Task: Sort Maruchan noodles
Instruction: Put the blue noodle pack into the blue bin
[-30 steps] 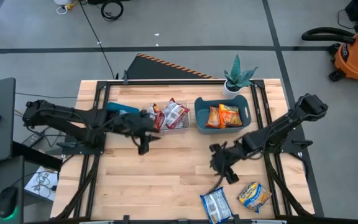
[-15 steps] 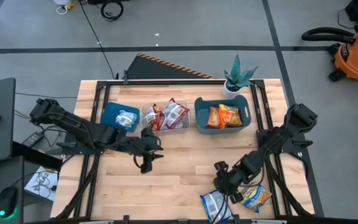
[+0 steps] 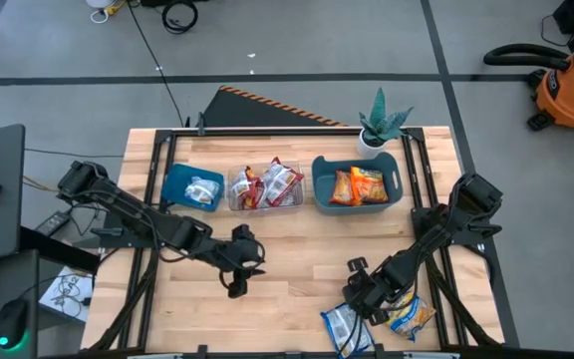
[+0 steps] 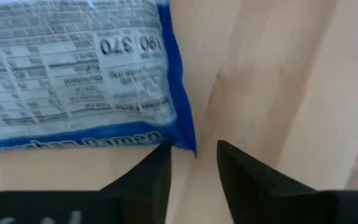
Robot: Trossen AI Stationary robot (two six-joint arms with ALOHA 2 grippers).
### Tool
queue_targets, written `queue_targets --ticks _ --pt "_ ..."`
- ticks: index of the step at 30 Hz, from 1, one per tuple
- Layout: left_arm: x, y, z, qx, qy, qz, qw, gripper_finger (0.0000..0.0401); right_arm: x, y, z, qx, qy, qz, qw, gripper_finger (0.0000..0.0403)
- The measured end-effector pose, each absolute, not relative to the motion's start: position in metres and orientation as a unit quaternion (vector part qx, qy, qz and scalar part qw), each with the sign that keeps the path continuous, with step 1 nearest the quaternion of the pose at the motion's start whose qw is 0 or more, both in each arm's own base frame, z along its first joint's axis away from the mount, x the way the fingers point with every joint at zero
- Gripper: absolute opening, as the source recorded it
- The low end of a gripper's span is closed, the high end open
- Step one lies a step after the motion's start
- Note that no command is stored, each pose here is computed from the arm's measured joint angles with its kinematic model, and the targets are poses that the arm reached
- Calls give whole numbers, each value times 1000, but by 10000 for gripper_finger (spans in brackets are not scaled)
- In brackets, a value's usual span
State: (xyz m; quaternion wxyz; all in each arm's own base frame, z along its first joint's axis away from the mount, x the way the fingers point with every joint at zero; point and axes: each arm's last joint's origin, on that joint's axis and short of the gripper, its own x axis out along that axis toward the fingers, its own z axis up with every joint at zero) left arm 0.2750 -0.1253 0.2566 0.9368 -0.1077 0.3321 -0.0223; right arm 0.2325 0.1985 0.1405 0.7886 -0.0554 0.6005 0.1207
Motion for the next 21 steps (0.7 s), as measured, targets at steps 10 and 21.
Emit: queue_targets --ticks 10,21 --pt "277 -134 252 -124 328 -22 936 141 235 196 138 -84 597 125 788 15" --pt "286 -137 237 -118 342 -22 932 141 239 185 145 -46 611 114 782 20"
